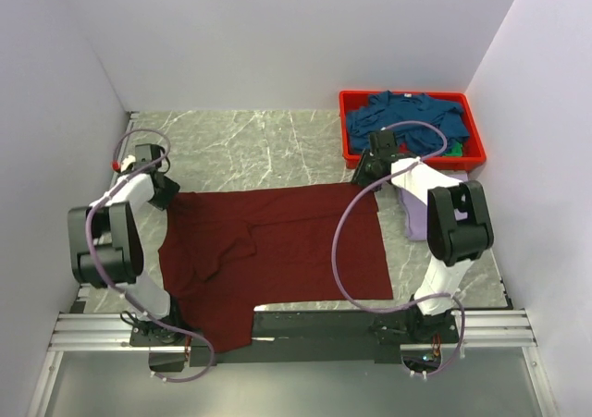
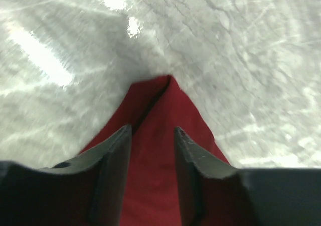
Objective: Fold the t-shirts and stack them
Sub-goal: Fold the tshirt
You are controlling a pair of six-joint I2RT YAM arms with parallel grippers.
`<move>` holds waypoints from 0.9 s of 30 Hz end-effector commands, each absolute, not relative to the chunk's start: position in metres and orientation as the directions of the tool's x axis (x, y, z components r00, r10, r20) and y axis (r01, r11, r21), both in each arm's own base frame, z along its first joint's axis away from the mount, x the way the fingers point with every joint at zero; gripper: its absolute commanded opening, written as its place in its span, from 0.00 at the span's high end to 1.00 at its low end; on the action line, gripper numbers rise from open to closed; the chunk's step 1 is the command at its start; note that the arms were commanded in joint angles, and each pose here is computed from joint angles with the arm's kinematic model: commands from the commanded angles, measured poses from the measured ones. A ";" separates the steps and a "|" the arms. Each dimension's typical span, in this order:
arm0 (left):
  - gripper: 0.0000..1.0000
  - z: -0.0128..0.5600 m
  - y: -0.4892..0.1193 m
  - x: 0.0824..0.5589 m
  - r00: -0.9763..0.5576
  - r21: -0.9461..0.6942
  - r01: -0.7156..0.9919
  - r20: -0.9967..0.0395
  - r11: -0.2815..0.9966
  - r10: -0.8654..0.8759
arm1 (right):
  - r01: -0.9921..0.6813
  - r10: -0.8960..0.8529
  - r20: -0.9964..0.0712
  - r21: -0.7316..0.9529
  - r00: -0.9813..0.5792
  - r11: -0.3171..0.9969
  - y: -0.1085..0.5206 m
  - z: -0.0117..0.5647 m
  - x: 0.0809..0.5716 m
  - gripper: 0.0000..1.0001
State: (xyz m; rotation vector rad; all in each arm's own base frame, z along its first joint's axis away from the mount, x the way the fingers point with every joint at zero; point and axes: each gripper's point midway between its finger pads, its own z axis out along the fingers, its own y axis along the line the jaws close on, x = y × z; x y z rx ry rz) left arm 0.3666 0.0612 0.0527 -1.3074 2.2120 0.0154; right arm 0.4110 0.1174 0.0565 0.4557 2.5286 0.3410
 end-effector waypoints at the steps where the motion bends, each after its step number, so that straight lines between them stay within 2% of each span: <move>1: 0.59 0.048 0.073 0.386 -0.363 -0.244 -0.807 -0.513 0.538 -0.778 | 0.308 0.462 -0.425 0.383 -0.778 0.871 0.115 0.047 0.425 0.57; 9: 0.86 0.017 0.095 0.390 -0.383 -0.133 -0.849 -0.511 0.511 -0.769 | 0.412 0.525 -0.362 0.346 -0.770 0.843 0.094 0.023 0.416 0.58; 14: 0.86 0.009 0.107 0.407 -0.390 -0.121 -0.853 -0.500 0.508 -0.773 | 0.452 0.557 -0.356 0.339 -0.750 0.825 0.084 0.020 0.418 0.58; 17: 0.83 0.012 0.108 0.431 -0.403 -0.138 -0.837 -0.499 0.530 -0.767 | 0.433 0.543 -0.370 0.340 -0.754 0.834 0.084 0.023 0.427 0.58; 22: 0.59 0.062 0.098 0.452 -0.405 -0.198 -0.785 -0.552 0.587 -0.729 | 0.350 0.504 -0.446 0.385 -0.740 0.854 0.095 0.065 0.438 0.58; 24: 0.46 0.075 0.091 0.444 -0.423 -0.180 -0.769 -0.576 0.614 -0.699 | 0.328 0.486 -0.469 0.379 -0.738 0.865 0.099 0.077 0.434 0.58; 27: 0.41 0.097 0.065 0.419 -0.476 -0.116 -0.734 -0.615 0.669 -0.629 | 0.268 0.442 -0.509 0.380 -0.738 0.885 0.114 0.099 0.418 0.57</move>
